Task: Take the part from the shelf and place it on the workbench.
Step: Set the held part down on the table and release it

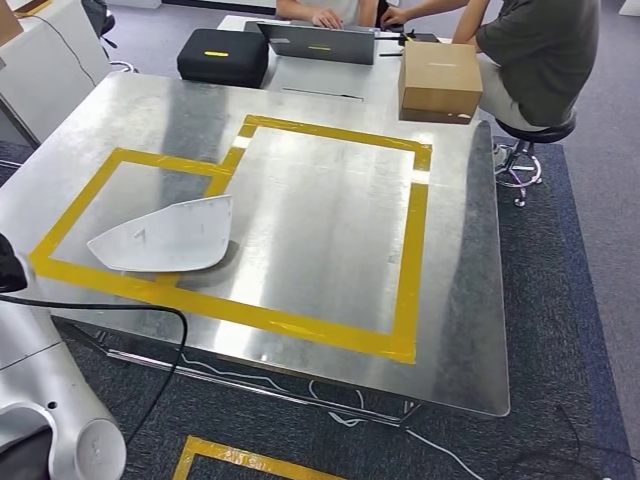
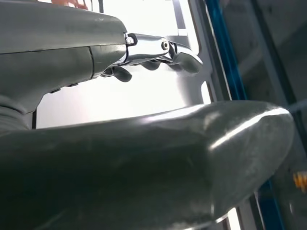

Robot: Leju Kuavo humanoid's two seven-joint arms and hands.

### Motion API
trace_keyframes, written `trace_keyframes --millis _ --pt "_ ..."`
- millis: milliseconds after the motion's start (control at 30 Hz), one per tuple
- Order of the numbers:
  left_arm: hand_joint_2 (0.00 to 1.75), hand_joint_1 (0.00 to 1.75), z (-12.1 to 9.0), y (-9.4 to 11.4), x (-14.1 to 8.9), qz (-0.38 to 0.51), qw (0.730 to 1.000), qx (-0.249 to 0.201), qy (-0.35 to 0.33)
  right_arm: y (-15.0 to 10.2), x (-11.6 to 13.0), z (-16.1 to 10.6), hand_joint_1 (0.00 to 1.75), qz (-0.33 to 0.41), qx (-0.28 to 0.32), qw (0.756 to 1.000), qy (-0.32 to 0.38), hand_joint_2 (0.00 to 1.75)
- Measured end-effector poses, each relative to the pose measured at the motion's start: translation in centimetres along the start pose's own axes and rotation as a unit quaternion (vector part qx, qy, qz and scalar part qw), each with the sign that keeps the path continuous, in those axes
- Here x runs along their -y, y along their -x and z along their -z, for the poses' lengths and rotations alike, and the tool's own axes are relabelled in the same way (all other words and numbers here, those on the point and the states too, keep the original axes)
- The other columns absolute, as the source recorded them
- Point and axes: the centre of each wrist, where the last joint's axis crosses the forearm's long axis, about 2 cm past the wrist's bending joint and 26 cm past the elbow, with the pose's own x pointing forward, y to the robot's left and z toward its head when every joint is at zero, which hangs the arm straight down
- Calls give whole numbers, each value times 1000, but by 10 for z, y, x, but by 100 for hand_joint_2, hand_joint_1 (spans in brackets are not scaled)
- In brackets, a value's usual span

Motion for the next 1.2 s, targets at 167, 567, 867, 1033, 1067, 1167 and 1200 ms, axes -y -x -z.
trace_keyframes --millis 167,567,867,1033,1067,1167,1200 --pt "0 0 -6 10 -73 30 997 11 -73 2 1 0 0 0 -9 1000 12 0" --pt "0 0 -48 -7 -204 97 978 37 -179 1 1 0 0 0 -2 1000 23 0" --pt "0 0 -86 -10 -241 77 970 69 -221 0 1 0 0 9 5 999 30 0" --pt "0 0 -158 4 -264 238 890 17 -389 7 -6 -2 0 21 -6 999 34 0" --pt "0 0 -178 7 -264 283 868 -16 -407 8 -8 -2 0 23 -7 999 35 0" --pt "0 0 -236 15 -258 386 815 -142 -409 9 -18 -4 0 32 0 999 35 0" --pt "0 0 -253 18 -255 414 796 -188 -401 9 -21 -5 0 35 3 999 35 0"
